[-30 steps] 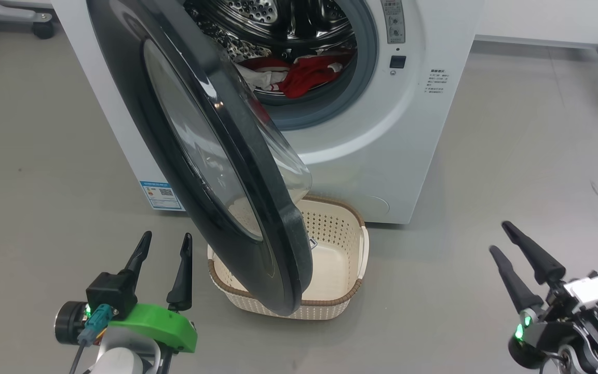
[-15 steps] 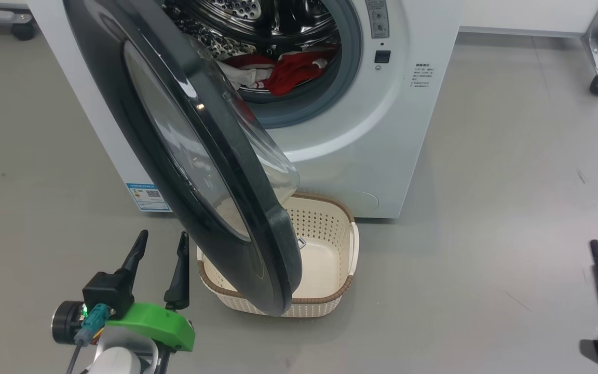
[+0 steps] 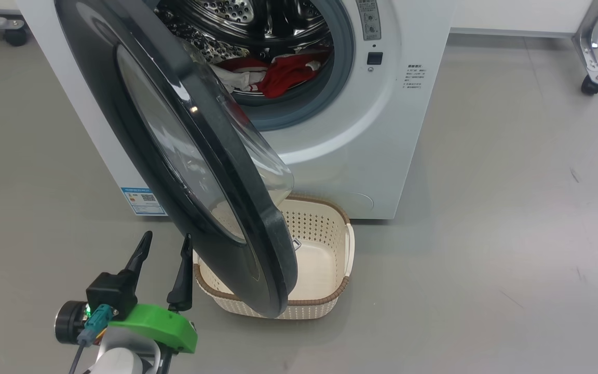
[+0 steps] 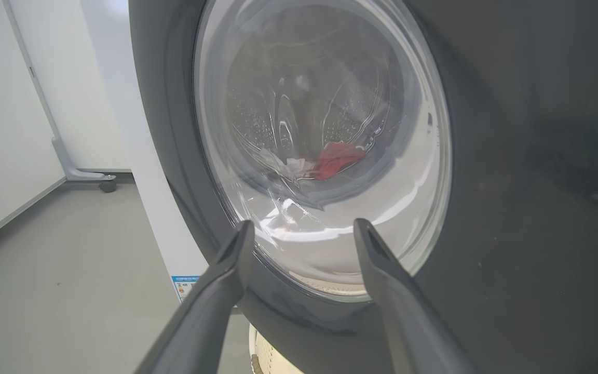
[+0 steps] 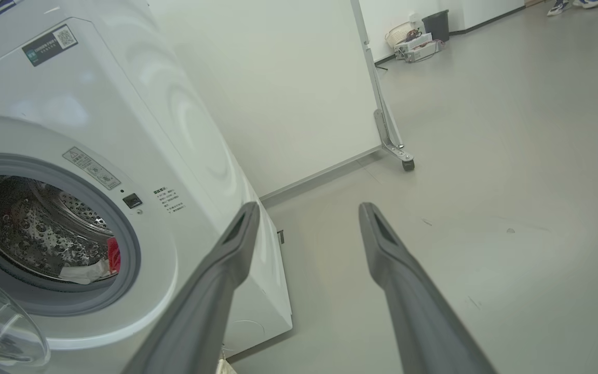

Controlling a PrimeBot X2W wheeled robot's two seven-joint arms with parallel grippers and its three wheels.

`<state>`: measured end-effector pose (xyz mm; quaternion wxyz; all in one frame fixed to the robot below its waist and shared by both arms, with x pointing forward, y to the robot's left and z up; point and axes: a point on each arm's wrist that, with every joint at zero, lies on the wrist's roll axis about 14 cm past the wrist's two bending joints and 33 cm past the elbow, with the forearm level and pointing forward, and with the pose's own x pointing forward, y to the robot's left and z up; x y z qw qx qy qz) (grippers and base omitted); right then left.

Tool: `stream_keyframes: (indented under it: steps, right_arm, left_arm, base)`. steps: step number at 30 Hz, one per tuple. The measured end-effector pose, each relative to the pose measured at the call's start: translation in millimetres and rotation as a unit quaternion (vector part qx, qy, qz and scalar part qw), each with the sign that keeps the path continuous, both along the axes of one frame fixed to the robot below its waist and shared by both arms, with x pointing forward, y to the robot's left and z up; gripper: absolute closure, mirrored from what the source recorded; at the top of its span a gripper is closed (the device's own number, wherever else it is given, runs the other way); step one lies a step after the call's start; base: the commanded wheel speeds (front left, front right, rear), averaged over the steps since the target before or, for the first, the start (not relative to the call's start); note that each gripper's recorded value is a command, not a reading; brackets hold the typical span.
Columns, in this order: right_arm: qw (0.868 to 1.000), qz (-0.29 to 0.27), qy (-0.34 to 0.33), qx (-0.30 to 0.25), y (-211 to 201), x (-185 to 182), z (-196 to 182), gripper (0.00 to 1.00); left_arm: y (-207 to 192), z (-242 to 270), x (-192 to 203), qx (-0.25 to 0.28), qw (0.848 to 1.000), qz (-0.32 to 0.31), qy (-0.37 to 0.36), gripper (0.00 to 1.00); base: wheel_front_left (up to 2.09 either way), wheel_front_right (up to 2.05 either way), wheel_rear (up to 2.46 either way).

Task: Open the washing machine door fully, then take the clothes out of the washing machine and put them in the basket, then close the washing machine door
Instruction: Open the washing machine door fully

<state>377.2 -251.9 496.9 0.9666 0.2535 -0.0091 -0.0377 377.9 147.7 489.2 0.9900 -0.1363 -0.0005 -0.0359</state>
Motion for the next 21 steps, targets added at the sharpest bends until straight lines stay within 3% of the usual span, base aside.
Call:
stream_keyframes:
  steps: [2,6,21]
  right_arm:
    - [0.999,-0.004,-0.013,-0.05,-3.2,0.7,7.5,0.0]
    - [0.995,0.004,-0.015,-0.099,7.8,0.3,6.9,0.0]
    - [0.991,0.037,0.028,-0.127,57.6,-17.3,-23.1,0.0]
  left_arm:
    - [-0.8,0.1,0.0,0.0,1.0,-0.001,0.0,0.0]
    - [-1.9,-0.1,-0.2,0.0,1.0,-0.003,0.0,0.0]
    - [-2.7,2.7,-4.5,0.001,1.0,-0.004,-0.004,0.0]
  base:
    - [0.0,0.0,0.0]
    - [0.0,0.0,0.0]
    - [0.0,0.0,0.0]
